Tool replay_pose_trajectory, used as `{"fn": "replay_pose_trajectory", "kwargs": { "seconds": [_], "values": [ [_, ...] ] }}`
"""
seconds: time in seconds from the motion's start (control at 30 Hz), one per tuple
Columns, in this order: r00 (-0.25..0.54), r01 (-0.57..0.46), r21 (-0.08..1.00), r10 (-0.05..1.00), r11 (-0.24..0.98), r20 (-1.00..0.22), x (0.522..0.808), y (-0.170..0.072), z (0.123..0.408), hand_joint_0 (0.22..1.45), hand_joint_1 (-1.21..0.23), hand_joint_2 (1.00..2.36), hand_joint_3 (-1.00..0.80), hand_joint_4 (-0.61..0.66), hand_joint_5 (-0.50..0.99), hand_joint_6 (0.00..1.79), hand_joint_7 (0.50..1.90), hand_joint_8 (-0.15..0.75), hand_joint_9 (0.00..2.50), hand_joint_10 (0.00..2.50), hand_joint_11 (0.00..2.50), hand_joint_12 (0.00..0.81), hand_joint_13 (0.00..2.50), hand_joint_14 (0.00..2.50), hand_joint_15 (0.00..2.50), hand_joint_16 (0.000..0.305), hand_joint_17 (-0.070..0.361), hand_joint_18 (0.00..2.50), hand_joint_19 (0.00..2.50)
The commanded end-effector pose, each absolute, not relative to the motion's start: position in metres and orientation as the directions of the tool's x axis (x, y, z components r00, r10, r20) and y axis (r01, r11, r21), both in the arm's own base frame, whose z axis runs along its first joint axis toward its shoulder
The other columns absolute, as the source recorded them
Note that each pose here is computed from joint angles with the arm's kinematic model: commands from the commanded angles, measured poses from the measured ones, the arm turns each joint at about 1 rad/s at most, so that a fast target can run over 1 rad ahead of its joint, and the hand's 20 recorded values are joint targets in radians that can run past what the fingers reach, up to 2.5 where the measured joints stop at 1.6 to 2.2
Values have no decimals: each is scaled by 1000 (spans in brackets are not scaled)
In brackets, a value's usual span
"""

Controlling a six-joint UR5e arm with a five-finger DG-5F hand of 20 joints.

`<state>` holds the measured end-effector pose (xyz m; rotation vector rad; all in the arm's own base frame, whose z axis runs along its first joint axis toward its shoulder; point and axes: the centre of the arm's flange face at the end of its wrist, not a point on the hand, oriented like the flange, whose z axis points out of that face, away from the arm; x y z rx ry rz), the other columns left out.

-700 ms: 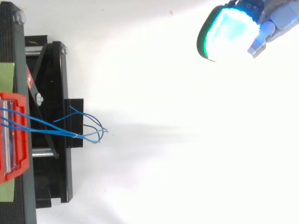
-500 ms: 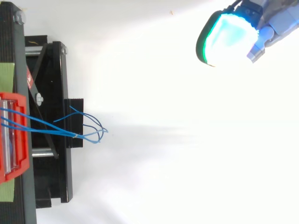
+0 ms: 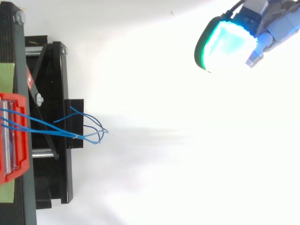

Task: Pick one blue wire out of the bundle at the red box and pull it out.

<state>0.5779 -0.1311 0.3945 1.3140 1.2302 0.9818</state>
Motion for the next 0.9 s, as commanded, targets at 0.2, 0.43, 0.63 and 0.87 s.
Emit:
{"fn": "replay_pose_trajectory", "kwargs": {
  "seconds": [0.2,0.43,0.63,0.87],
  "values": [
    [227,176,977,961,117,-156,590,-130,369,528,-619,1002,-462,238,-159,502,801,211,717,10,272,324,468,7,177,52,117,169,215],
    [311,131,985,939,114,-150,621,-127,329,520,-620,1002,-468,249,-152,503,823,212,716,9,272,326,467,7,183,52,118,169,212],
    [344,69,989,928,130,-146,664,-107,259,514,-621,1001,-479,269,-139,502,849,214,713,8,267,329,463,7,186,53,120,165,214],
    [355,-17,993,929,121,-107,682,-74,245,502,-634,1000,-500,297,-120,503,897,217,702,9,267,335,449,7,185,54,122,153,212]
  ]
}}
